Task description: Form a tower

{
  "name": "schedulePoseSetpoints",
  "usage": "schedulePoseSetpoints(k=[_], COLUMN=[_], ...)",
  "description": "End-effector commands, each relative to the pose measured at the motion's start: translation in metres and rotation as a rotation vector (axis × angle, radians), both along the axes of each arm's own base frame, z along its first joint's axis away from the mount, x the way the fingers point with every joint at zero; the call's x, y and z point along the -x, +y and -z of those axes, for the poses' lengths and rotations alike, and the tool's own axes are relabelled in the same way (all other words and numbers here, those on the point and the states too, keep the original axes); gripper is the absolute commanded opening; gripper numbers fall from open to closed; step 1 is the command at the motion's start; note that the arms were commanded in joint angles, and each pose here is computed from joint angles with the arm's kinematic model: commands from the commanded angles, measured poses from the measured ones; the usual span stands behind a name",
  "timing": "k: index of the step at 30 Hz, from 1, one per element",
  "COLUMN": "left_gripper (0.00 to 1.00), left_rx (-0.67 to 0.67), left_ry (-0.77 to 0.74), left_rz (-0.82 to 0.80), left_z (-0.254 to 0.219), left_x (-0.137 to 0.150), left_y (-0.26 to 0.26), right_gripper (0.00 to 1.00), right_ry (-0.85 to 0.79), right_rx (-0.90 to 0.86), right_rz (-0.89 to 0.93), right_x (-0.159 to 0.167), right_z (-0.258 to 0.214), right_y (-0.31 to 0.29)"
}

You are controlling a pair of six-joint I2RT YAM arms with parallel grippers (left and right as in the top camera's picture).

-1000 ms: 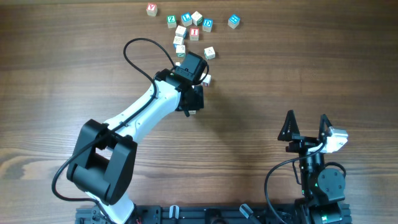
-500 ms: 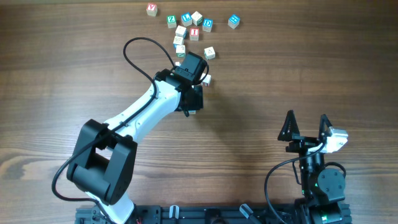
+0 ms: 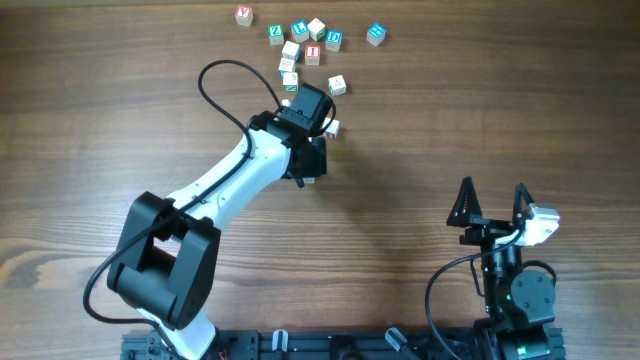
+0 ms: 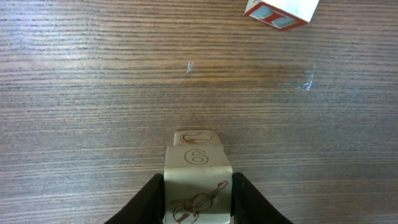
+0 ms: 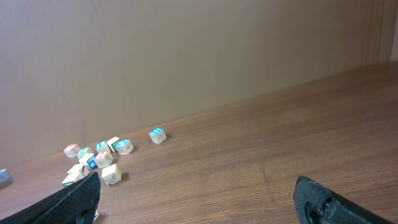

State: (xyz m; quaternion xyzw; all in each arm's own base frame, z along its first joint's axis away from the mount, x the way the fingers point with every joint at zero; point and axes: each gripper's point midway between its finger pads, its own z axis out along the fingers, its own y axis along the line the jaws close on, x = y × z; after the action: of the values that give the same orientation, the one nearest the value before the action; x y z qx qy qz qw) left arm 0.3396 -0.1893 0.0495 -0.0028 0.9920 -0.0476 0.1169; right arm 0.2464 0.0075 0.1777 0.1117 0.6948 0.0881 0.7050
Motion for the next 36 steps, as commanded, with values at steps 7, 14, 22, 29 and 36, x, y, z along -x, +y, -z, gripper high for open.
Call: schedulePoseSetpoints(k=[7, 14, 22, 29, 36], left_gripper=[0.33, 0.35, 0.53, 0.25, 0.61], left_rx=[-0.014, 0.005, 0.0, 0.096, 0.097], left_ry=[0.038, 0.048, 0.017, -0.343, -0.33], left_rz=[0.014, 0.019, 0.015, -0.057, -0.016], left_z=[0.008, 0.008, 0.006, -0.103, -0.053], left_x=[0.009, 0.011, 0.004, -0.095, -0.111], left_y=[0.001, -0.002, -0.002, -0.018, -0.049], right_gripper=[1.0, 1.0, 1.0, 1.0, 0.99], right_ry=[-0.008, -0.008, -0.008, -0.008, -0.008], right_rx=[0.015, 0.015, 0.015, 0.015, 0.015], right_rz=[0.018, 0.018, 0.018, 0.018, 0.018], right_x=[0.0, 0.0, 0.0, 0.0, 0.0], right_z=[-0.002, -0.002, -0.002, -0.002, -0.002], right_y=[-0.003, -0.003, -0.003, -0.003, -0.003])
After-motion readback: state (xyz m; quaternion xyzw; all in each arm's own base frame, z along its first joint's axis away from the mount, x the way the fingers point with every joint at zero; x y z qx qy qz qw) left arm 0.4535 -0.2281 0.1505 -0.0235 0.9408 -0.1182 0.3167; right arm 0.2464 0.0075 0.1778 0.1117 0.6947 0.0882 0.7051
